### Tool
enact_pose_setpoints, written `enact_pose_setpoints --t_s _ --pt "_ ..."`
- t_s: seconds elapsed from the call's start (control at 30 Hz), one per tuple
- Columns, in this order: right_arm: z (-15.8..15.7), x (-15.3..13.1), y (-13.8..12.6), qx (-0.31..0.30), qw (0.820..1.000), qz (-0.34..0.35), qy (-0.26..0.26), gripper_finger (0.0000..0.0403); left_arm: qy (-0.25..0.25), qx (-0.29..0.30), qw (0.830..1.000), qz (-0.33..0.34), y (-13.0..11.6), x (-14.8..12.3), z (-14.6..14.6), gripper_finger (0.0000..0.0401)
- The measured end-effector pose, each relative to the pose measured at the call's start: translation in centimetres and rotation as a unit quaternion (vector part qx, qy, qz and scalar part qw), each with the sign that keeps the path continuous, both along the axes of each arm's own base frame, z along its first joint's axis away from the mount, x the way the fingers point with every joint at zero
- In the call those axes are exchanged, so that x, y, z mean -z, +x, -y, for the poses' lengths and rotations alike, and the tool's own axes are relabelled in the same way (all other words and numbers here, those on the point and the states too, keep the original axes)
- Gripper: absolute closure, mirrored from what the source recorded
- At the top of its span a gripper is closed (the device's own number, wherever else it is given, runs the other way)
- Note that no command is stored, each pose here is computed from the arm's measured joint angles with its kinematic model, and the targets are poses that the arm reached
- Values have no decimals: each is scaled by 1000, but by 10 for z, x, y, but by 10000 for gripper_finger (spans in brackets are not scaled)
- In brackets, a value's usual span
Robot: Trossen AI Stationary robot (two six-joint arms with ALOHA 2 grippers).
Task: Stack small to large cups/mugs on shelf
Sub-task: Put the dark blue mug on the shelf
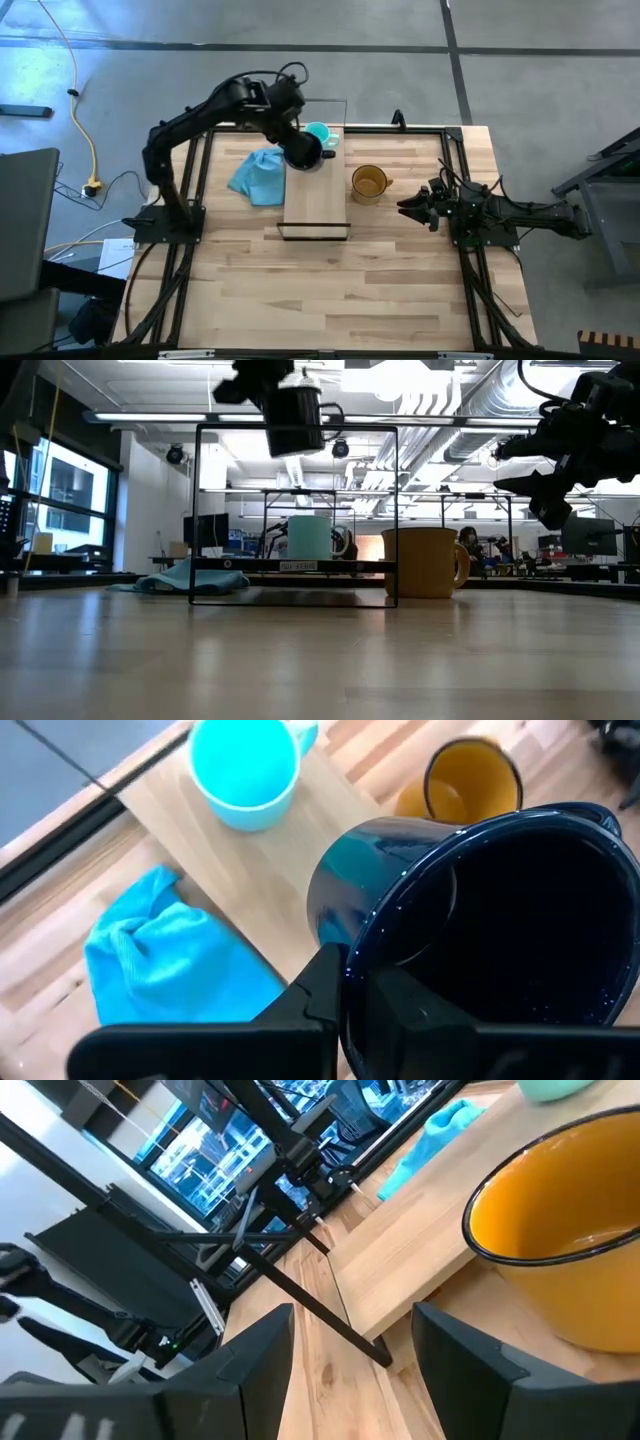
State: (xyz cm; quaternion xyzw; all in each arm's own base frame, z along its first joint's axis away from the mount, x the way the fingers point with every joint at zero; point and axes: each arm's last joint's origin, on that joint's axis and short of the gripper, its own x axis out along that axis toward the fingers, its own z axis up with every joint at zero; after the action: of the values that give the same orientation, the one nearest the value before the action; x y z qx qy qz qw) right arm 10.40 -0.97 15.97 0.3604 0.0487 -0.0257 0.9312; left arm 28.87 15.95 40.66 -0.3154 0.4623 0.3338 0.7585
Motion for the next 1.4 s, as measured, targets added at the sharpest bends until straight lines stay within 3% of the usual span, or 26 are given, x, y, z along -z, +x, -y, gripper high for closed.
enact_pose_setpoints --t_s 0.3,0.57,1.07,1.4 --pt "0 0 0 0 1000 0 9 208 -38 32 998 -33 15 33 -34 395" --pt "0 0 0 0 1000 0 4 208 -68 52 995 -49 29 58 -47 395" --pt "0 0 0 8 1000 -2 3 208 -92 50 992 -65 46 88 -61 395" --pt "0 0 0 7 1000 -2 -6 208 -108 7 991 -74 50 96 -63 395"
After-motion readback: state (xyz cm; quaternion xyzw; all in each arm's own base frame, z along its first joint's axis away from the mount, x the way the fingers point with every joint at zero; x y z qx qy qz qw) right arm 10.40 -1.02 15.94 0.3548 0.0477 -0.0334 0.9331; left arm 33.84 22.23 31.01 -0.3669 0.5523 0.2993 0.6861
